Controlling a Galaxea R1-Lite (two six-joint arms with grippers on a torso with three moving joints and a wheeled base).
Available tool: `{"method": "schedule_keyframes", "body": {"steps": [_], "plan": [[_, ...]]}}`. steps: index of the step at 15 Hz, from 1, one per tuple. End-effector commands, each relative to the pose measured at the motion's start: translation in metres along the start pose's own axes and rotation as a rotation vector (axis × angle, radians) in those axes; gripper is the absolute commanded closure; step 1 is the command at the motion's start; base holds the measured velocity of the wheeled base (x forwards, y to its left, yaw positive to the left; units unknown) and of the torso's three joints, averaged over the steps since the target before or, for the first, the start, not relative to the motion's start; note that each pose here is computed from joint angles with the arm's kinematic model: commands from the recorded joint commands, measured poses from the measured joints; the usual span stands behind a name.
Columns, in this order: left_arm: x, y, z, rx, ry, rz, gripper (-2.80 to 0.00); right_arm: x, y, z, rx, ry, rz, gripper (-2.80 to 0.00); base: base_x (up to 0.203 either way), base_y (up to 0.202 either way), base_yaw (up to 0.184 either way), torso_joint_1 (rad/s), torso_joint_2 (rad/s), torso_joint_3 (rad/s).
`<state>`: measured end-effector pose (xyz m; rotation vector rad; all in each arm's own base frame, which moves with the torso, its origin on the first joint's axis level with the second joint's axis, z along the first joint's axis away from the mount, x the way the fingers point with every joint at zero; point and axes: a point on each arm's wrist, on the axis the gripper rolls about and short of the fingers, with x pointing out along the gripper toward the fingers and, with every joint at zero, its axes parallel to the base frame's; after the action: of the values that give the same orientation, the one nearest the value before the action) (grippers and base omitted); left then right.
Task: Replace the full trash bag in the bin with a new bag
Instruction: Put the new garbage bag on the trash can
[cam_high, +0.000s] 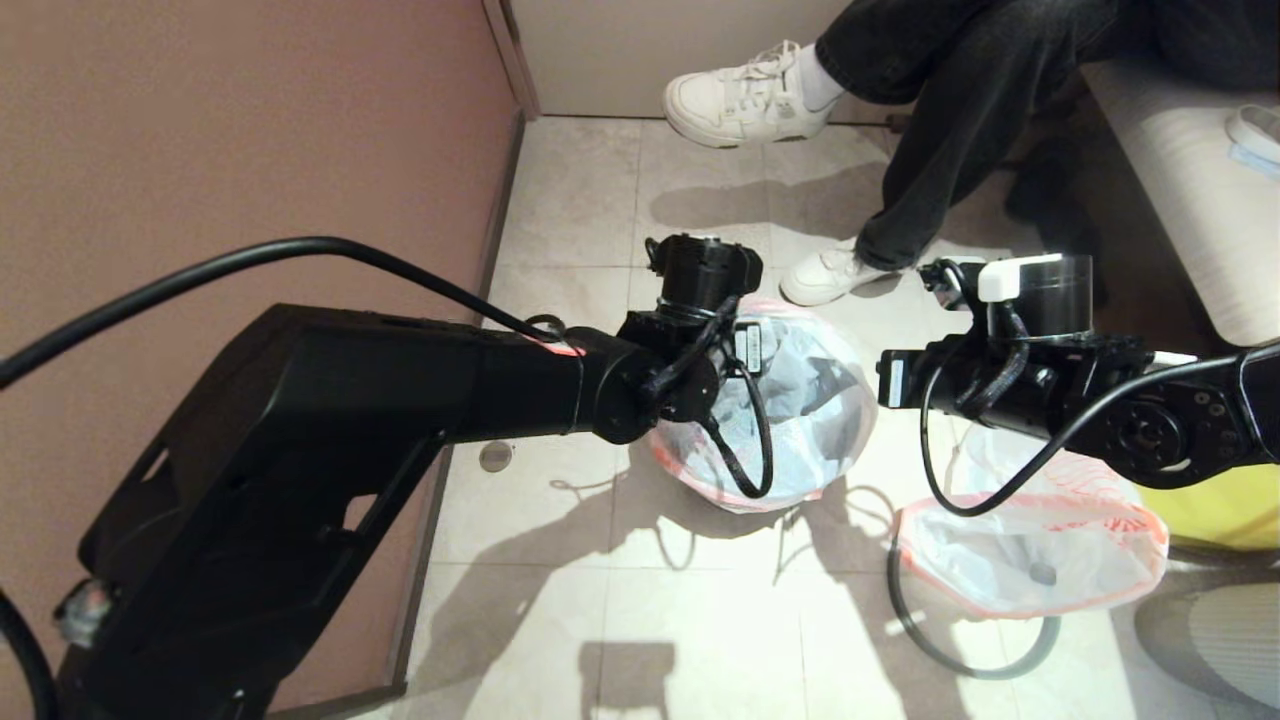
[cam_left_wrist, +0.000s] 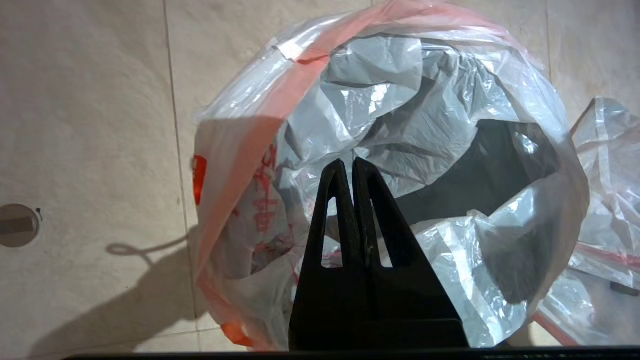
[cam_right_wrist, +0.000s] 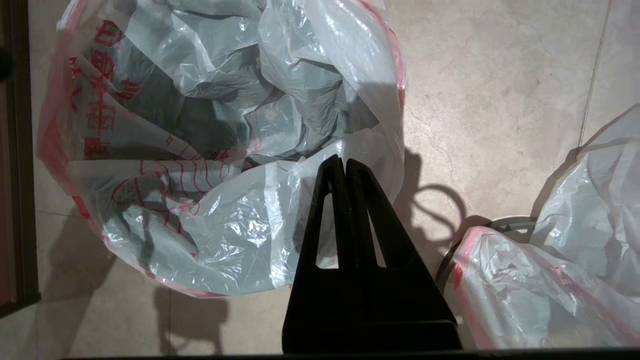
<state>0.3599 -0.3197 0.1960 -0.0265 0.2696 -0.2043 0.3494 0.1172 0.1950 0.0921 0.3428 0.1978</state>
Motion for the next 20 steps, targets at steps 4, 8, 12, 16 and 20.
{"method": "schedule_keyframes", "body": {"steps": [4, 8, 12, 16, 20], "plan": [[0.024, 0.0, -0.02, 0.032, 0.064, 0.026, 0.0, -0.002, 0.003, 0.001, -0.001, -0.007, 0.005, 0.0, 0.0, 0.0, 0.0, 0.0, 0.0, 0.0], [0.039, 0.011, -0.031, 0.044, 0.086, 0.055, 0.0, -0.007, 0.004, 0.005, 0.0, -0.022, 0.006, 0.0, 0.0, 0.0, 0.0, 0.0, 0.0, 0.0], [0.051, 0.006, -0.036, 0.016, 0.012, 0.021, 0.0, -0.006, 0.005, 0.003, -0.005, -0.017, -0.003, 0.0, 0.0, 0.0, 0.0, 0.0, 0.0, 0.0], [0.064, 0.019, -0.038, 0.02, -0.037, 0.045, 0.0, -0.004, 0.005, -0.001, -0.017, -0.005, -0.004, 0.0, 0.0, 0.0, 0.0, 0.0, 0.0, 0.0], [0.075, 0.024, -0.035, 0.049, -0.17, 0.121, 0.0, -0.006, 0.005, 0.001, -0.017, -0.011, -0.003, 0.0, 0.0, 0.0, 0.0, 0.0, 0.0, 0.0]]}}
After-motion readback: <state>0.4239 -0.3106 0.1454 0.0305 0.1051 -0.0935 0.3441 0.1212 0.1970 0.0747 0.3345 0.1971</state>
